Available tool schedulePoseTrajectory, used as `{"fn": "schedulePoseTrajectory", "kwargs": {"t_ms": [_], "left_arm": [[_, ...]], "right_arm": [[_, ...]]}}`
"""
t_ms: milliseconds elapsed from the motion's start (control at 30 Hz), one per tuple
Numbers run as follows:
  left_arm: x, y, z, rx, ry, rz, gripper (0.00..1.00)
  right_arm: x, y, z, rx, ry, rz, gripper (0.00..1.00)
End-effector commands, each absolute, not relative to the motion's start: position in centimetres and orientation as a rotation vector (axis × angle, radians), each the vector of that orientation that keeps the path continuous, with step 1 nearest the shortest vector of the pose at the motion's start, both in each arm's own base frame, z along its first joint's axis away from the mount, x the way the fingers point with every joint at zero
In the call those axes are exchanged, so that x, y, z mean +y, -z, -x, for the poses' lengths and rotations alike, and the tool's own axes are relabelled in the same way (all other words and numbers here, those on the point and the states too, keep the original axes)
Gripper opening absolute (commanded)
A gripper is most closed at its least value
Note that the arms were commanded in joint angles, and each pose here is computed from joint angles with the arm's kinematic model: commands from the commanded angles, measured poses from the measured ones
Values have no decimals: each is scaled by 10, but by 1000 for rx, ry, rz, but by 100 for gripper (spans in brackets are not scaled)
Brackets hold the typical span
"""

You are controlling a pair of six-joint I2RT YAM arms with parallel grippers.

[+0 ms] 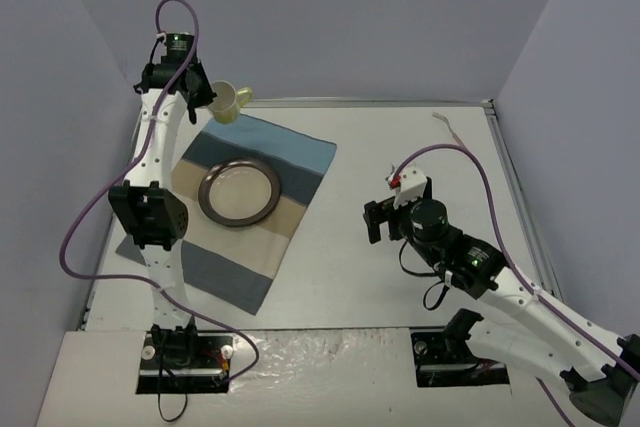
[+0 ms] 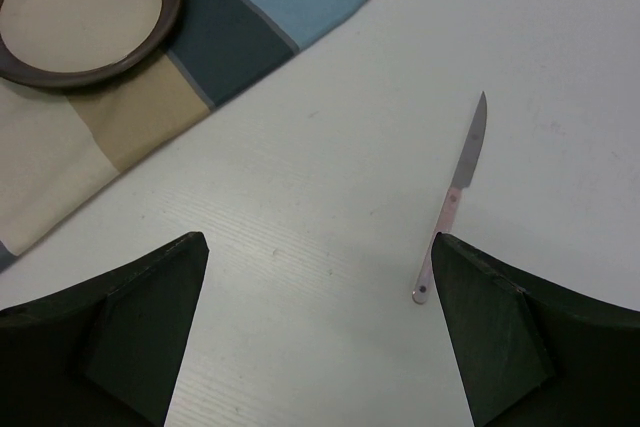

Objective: Set the dinner table for one person

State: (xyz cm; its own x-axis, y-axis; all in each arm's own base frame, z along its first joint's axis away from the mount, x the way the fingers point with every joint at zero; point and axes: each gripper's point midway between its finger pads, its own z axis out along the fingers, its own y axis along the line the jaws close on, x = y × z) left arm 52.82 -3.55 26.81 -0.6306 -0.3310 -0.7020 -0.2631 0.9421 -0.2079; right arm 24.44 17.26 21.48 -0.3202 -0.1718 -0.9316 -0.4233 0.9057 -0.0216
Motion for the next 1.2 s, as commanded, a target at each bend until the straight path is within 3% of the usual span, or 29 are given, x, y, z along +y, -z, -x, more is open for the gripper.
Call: {"fn": "schedulePoseTrajectory", "kwargs": {"t_ms": [0,433,1167], "left_arm": [[-30,-321,-566,2068,213,408,0],[-13,-271,-615,2066,193,393,0],[16,-226,-635,2083,115,448,0]], "right_arm": [[191,-240,-254,1844,-361,389,91],[213,-215,-262,1919,-423,391,91],[212,-202,-263,1950,-422,370,91]]}}
